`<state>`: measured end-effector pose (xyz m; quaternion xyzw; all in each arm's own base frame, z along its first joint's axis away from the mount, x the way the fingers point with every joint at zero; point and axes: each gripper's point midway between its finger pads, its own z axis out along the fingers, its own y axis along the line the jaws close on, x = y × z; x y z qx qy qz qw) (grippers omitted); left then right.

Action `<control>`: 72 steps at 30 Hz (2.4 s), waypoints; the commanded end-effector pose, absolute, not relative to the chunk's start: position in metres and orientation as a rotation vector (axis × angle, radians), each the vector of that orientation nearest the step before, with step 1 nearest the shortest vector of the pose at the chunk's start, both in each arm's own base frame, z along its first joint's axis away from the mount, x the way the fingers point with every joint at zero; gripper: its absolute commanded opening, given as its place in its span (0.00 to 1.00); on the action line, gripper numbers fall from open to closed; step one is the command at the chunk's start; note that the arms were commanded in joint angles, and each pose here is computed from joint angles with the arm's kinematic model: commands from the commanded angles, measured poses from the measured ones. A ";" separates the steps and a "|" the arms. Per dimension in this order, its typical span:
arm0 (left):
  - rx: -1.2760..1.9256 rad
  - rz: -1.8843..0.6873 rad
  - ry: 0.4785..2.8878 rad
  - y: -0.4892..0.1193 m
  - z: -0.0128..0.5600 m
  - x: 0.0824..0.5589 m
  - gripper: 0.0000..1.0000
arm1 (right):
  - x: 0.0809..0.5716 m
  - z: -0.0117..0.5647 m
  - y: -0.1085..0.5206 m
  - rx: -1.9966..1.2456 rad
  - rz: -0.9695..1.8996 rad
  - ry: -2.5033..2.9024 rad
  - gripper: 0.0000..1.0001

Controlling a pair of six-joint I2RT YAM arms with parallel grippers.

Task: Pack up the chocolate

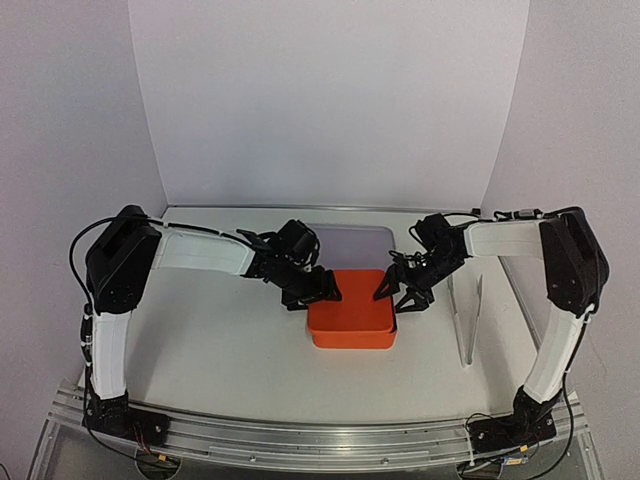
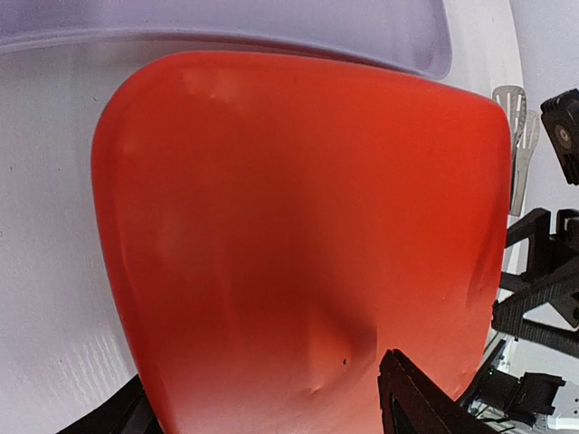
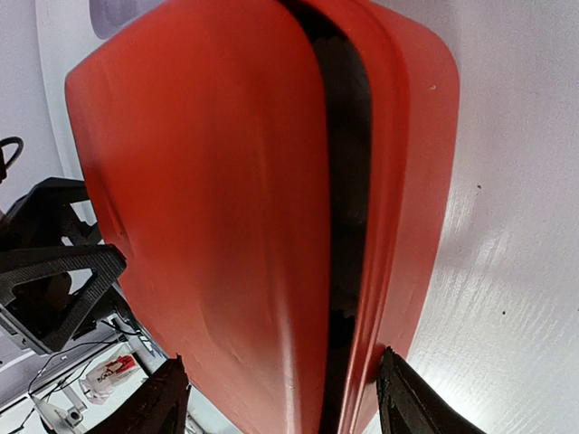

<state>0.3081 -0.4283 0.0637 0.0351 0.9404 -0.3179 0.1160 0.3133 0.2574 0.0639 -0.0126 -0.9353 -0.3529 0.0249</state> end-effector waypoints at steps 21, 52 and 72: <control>0.192 -0.545 2.830 -0.443 0.051 0.286 0.78 | 0.317 0.046 0.276 -0.173 -0.901 -2.961 0.57; 0.271 -0.349 2.948 -0.443 -0.003 0.239 0.81 | 0.284 -0.006 0.272 -0.170 -1.073 -2.924 0.04; 0.252 -0.390 2.848 -0.436 0.037 0.250 0.90 | 0.280 0.026 0.268 -0.153 -1.070 -2.938 0.45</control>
